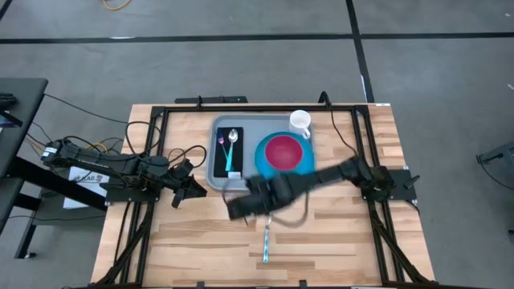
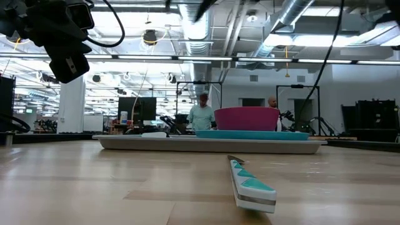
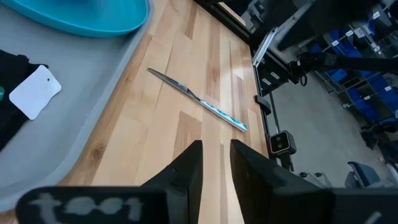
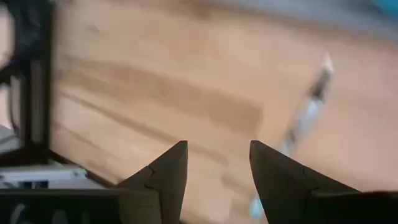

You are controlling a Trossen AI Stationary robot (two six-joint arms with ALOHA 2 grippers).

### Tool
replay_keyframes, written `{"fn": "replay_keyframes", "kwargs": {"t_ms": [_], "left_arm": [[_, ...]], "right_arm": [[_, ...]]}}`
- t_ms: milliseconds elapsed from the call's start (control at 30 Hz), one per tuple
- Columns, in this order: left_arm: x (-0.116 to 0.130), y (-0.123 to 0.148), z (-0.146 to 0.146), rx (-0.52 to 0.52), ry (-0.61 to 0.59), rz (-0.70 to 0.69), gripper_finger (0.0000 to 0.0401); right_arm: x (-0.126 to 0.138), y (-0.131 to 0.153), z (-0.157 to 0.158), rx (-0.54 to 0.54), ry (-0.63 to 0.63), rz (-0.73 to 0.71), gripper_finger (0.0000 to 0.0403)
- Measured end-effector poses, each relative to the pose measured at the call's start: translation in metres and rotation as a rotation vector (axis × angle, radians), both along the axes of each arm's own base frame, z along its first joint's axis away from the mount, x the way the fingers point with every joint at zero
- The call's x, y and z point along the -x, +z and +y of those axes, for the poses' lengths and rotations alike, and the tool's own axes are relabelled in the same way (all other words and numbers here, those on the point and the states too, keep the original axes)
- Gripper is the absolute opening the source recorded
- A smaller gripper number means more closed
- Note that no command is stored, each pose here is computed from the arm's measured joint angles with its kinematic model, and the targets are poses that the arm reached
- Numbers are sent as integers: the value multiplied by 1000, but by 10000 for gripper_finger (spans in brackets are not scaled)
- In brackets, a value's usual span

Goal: Set up tray
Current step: Put the white patterned knife on top of the black napkin

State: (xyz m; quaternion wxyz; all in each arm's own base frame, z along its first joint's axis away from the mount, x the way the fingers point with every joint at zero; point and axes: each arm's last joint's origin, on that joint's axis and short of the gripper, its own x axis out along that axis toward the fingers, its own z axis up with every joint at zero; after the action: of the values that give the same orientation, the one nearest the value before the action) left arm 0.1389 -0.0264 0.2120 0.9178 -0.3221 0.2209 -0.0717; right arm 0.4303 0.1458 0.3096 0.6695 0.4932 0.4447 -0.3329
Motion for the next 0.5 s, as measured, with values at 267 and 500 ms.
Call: {"fn": "replay_keyframes", "kwargs": {"t_ms": [267, 500], "left_arm": [[0, 0, 0, -22, -6, -7, 68], [0, 0, 0, -23, -3, -7, 68]], "right_arm": [[41, -11, 70, -72, -186, 126, 161], [39, -44, 78, -124, -201, 202, 161]]}}
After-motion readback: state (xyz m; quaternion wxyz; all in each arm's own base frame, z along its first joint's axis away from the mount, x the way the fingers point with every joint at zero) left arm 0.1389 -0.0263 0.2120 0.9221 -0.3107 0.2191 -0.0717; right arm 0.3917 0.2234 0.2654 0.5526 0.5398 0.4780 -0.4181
